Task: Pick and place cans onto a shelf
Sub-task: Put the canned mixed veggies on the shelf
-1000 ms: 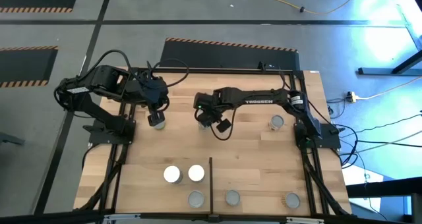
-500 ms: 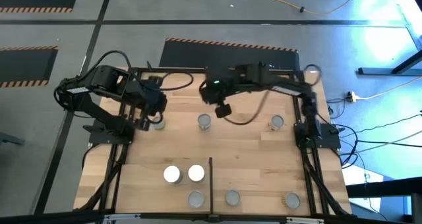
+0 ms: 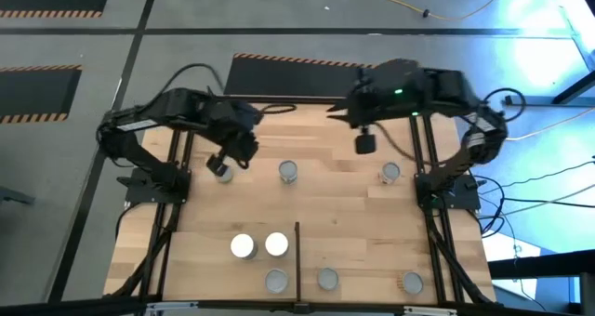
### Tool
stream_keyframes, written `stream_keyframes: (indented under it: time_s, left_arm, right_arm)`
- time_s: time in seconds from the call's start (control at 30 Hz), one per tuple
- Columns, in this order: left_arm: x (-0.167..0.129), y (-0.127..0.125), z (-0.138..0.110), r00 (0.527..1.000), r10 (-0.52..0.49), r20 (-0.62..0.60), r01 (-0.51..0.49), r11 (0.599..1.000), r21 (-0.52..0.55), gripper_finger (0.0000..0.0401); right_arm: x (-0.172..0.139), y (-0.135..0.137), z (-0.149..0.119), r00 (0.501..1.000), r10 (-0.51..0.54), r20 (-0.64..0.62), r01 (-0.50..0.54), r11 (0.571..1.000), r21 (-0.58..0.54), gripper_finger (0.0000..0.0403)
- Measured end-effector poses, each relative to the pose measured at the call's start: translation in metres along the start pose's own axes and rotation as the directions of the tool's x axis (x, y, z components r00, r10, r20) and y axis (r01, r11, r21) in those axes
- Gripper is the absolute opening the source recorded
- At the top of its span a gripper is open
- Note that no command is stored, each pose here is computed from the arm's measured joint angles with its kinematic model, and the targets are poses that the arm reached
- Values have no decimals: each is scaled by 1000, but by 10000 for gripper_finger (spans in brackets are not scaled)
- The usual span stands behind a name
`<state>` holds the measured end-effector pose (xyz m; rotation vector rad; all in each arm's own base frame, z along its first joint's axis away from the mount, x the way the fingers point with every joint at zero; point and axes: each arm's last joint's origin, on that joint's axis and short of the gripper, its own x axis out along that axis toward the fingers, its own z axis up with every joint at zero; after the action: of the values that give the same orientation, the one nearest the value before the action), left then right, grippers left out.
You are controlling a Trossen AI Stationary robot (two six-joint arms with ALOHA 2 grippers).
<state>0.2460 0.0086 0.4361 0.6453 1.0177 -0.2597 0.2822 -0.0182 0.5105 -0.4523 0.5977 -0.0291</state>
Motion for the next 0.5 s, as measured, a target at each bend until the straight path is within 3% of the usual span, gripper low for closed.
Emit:
stream_keyframes:
  time_s: [0.23,0.5]
  left_arm:
    - [63,21,9,976,-206,-65,208,978,21,40]
    - [136,36,16,909,-413,-63,408,910,-80,40]
  right_arm:
    - [-44,-2,-9,999,-20,34,20,1000,5,53]
    - [-65,0,-18,1000,-10,13,10,1000,1,53]
